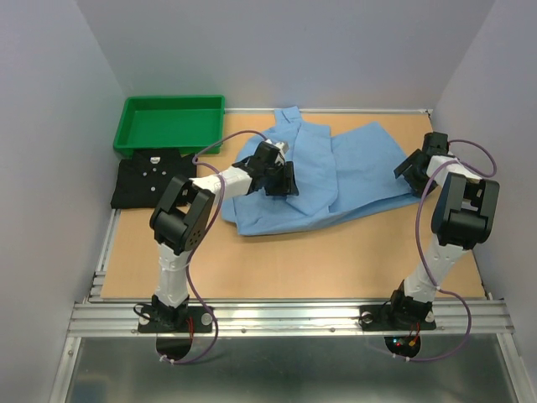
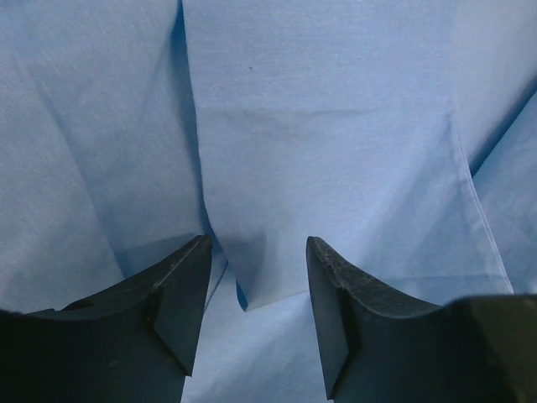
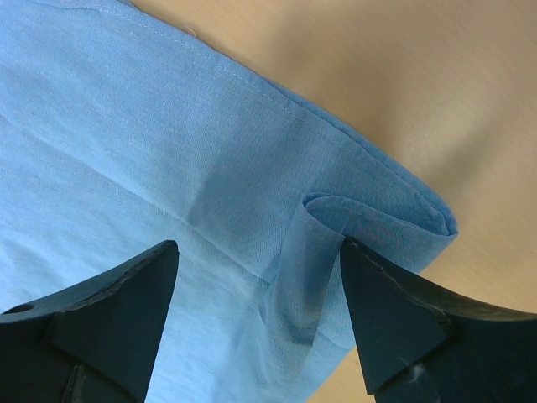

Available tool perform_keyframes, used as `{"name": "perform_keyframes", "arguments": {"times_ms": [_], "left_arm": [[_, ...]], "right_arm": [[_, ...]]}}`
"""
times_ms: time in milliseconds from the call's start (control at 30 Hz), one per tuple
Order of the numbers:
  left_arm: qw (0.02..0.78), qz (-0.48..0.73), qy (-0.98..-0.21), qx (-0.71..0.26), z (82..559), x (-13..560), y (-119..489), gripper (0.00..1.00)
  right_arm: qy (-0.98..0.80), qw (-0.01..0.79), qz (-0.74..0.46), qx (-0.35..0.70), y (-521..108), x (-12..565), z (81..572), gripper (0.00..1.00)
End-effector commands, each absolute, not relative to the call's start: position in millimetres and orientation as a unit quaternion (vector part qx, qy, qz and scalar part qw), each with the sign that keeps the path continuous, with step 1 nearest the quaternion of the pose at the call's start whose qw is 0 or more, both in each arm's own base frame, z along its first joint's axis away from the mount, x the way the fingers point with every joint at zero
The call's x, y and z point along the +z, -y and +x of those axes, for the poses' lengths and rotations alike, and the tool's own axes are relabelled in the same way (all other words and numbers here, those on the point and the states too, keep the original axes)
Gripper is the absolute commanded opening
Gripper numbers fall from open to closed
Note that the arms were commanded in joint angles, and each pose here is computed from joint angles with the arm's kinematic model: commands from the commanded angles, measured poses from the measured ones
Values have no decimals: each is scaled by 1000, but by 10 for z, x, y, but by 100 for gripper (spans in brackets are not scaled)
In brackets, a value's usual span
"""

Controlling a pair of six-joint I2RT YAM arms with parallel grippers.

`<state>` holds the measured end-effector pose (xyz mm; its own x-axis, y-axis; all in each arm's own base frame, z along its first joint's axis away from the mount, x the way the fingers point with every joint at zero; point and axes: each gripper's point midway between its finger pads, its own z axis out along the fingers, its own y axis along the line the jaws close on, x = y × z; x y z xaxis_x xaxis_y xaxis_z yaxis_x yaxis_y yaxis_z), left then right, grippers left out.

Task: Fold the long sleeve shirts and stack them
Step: Fold the shirt

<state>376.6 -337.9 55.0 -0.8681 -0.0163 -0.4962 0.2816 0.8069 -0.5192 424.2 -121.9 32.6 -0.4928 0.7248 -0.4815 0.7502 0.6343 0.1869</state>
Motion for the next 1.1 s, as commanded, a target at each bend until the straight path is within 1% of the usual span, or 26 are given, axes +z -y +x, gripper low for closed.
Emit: {"name": "perform_keyframes", "arguments": {"times_ms": [0, 167, 233, 267, 333, 367, 433, 533, 567, 767, 1000, 1067], "left_arm": [[243, 84, -907, -334, 3687, 713, 3516, 58], [234, 85, -907, -339, 3693, 664, 3561, 49], [233, 86, -908, -338, 3698, 645, 3564, 44], [234, 86, -908, -338, 3703, 655, 3568, 39], [242, 89, -906, -335, 3729, 675, 3562, 24], [245, 90, -906, -333, 3741, 689, 3559, 12], [258, 100, -902, -331, 3786, 752, 3563, 1], [282, 105, -899, -318, 3917, 903, 3526, 0], [306, 111, -893, -312, 4005, 1034, 3509, 0], [390, 129, -869, -274, 4302, 1491, 3395, 0], [433, 113, -863, -233, 4419, 1699, 3141, 0], [441, 110, -863, -222, 4444, 1716, 3082, 0]], "right_arm": [[-874, 228, 428, -33, 1163, 143, 4018, 83], [-873, 229, 429, -34, 1168, 141, 4019, 83], [-873, 229, 429, -34, 1168, 141, 4019, 83], [-874, 229, 428, -36, 1173, 135, 4015, 83], [-873, 228, 429, -37, 1174, 131, 4010, 83], [-874, 228, 428, -38, 1176, 121, 4006, 83], [-874, 227, 429, -38, 1174, 116, 4001, 83], [-874, 225, 429, -39, 1173, 108, 3986, 83], [-874, 225, 429, -41, 1176, 105, 3975, 83], [-873, 227, 430, -43, 1186, 114, 3974, 83], [-869, 236, 432, -56, 1242, 179, 3978, 84], [-867, 240, 432, -59, 1257, 203, 3984, 88]]}}
